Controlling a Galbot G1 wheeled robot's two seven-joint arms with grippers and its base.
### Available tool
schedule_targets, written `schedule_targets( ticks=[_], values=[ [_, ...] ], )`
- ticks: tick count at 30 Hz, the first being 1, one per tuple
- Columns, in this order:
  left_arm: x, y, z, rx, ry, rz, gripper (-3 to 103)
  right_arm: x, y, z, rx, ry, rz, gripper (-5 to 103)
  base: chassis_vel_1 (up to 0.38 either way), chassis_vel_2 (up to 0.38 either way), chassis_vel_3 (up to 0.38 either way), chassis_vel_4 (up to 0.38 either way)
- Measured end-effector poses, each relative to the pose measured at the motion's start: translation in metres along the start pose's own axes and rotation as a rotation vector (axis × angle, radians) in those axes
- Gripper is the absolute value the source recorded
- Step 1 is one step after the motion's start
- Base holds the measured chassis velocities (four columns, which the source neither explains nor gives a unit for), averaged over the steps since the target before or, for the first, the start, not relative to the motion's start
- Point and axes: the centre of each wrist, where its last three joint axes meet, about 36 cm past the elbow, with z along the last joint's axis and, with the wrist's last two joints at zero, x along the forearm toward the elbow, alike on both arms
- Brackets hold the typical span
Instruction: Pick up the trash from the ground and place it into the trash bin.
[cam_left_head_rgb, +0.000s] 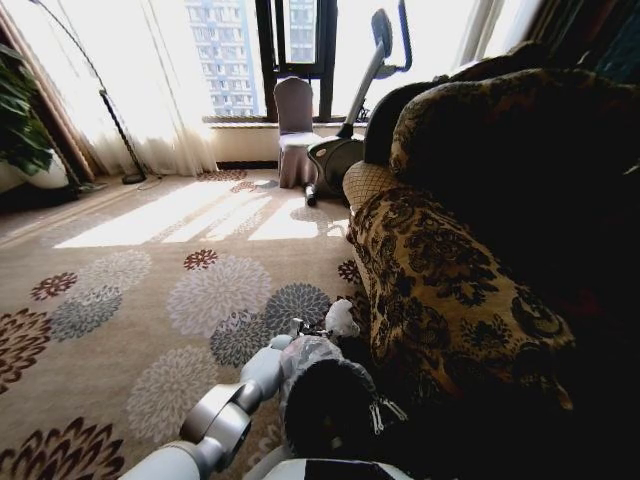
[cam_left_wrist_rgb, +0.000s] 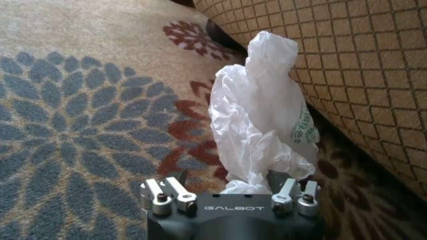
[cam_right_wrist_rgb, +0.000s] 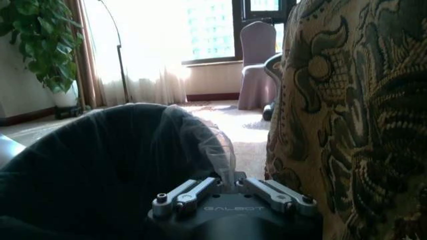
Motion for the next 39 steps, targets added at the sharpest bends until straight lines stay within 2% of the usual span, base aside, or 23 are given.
schedule_targets(
  ticks=[3, 10, 12, 14, 15, 19, 21, 23, 24, 30, 36, 39],
  values=[
    [0.000, 0.000, 0.001, 0.001, -0.006, -0.001, 77, 0.000, 0.000, 0.001, -0.002, 0.001, 0.001, 4, 0.000, 0.000, 0.000, 0.000],
    [0.004, 0.004, 0.006, 0.029, -0.029, -0.015, 53, 0.003, 0.003, 0.003, -0.008, 0.004, 0.001, 4, 0.000, 0.000, 0.000, 0.000],
    [0.005, 0.005, 0.007, 0.036, -0.033, -0.017, 53, 0.004, 0.003, 0.003, -0.008, 0.005, 0.001, 4, 0.000, 0.000, 0.000, 0.000],
    [0.007, 0.006, 0.011, 0.045, -0.034, -0.020, 45, 0.004, 0.003, 0.003, -0.007, 0.005, 0.002, 4, 0.000, 0.000, 0.000, 0.000],
    [0.007, 0.006, 0.011, 0.045, -0.034, -0.020, 45, 0.004, 0.003, 0.003, -0.007, 0.005, 0.002, 4, 0.000, 0.000, 0.000, 0.000],
    [0.011, 0.009, 0.014, 0.059, -0.040, -0.024, 30, 0.004, 0.003, 0.003, -0.008, 0.004, 0.002, 4, 0.000, 0.000, 0.000, 0.000],
    [0.012, 0.011, 0.014, 0.063, -0.044, -0.028, 30, 0.003, 0.002, 0.004, -0.008, 0.002, 0.002, 4, 0.000, 0.000, 0.000, 0.000],
    [0.015, 0.015, 0.014, 0.073, -0.054, -0.043, 22, -0.004, 0.001, 0.007, -0.005, -0.016, 0.008, 4, 0.000, 0.000, 0.000, 0.000],
    [0.015, 0.015, 0.014, 0.073, -0.054, -0.043, 22, -0.004, 0.001, 0.007, -0.005, -0.016, 0.008, 4, 0.000, 0.000, 0.000, 0.000],
    [0.026, 0.027, 0.016, 0.078, -0.079, -0.071, 2, -0.025, -0.010, 0.006, 0.046, -0.080, 0.031, 4, 0.000, 0.000, 0.000, 0.000],
    [0.034, 0.038, 0.015, 0.060, -0.097, -0.097, 0, -0.032, -0.019, -0.002, 0.077, -0.094, 0.038, 4, 0.000, 0.000, 0.000, 0.000],
    [0.044, 0.048, 0.004, 0.028, -0.140, -0.144, 0, -0.032, -0.021, -0.003, 0.083, -0.085, 0.032, 4, 0.000, 0.000, 0.000, 0.000]
  ],
)
